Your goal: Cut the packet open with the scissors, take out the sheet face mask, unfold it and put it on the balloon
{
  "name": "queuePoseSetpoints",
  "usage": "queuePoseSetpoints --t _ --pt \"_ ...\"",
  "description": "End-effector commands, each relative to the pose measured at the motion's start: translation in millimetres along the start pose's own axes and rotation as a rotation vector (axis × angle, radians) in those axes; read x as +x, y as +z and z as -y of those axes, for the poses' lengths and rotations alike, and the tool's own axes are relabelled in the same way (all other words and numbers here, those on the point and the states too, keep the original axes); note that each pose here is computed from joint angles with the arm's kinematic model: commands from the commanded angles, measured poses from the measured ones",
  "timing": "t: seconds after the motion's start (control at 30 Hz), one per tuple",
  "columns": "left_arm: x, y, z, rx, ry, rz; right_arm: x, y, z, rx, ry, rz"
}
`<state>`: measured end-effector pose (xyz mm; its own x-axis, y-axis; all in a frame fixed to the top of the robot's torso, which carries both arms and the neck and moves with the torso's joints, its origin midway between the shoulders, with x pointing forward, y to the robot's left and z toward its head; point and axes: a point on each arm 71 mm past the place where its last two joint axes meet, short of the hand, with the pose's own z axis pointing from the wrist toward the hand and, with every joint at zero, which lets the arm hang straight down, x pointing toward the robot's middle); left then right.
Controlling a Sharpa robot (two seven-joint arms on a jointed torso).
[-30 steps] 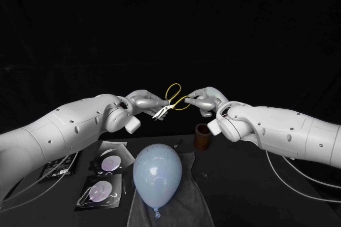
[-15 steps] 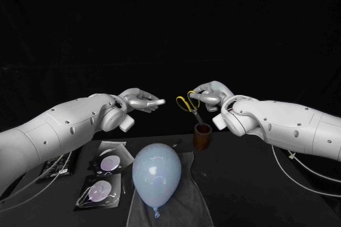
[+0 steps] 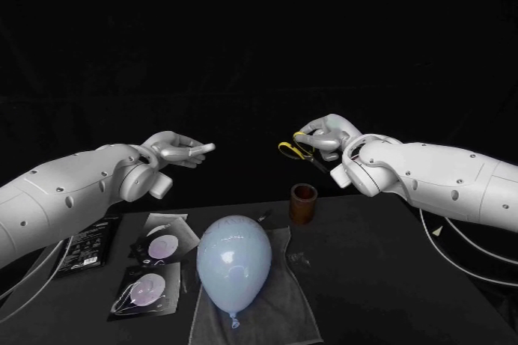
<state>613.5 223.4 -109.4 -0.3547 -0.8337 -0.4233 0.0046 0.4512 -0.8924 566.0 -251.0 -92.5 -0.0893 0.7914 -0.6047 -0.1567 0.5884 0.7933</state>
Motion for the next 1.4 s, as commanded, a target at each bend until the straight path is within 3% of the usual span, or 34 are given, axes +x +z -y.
queuePoseSetpoints --t 0.03,0.23,0.4,0.77,1.03,1.4 --pt "-5.7 -3.1 -0.4 0.021 -0.039 0.045 3.7 1.0 -1.8 0.003 -0.065 -0.055" --pt "-11.9 -11.8 -3.7 0.036 -0.067 0.062 1.7 2.6 0.5 0.013 -0.121 -0.068" --pt "-12.5 -18.2 -4.2 0.06 -0.099 0.072 -1.5 5.5 4.1 0.025 -0.145 -0.063" --pt "-11.4 -33.8 -13.6 0.08 -0.188 0.092 8.1 10.5 9.4 0.033 -0.164 -0.084" --pt "-6.1 -37.9 -18.1 0.08 -0.209 0.078 3.4 14.6 20.2 0.057 -0.182 -0.062" --pt "-3.0 -40.2 -24.8 0.069 -0.219 0.072 13.2 16.6 25.9 0.065 -0.186 -0.078"
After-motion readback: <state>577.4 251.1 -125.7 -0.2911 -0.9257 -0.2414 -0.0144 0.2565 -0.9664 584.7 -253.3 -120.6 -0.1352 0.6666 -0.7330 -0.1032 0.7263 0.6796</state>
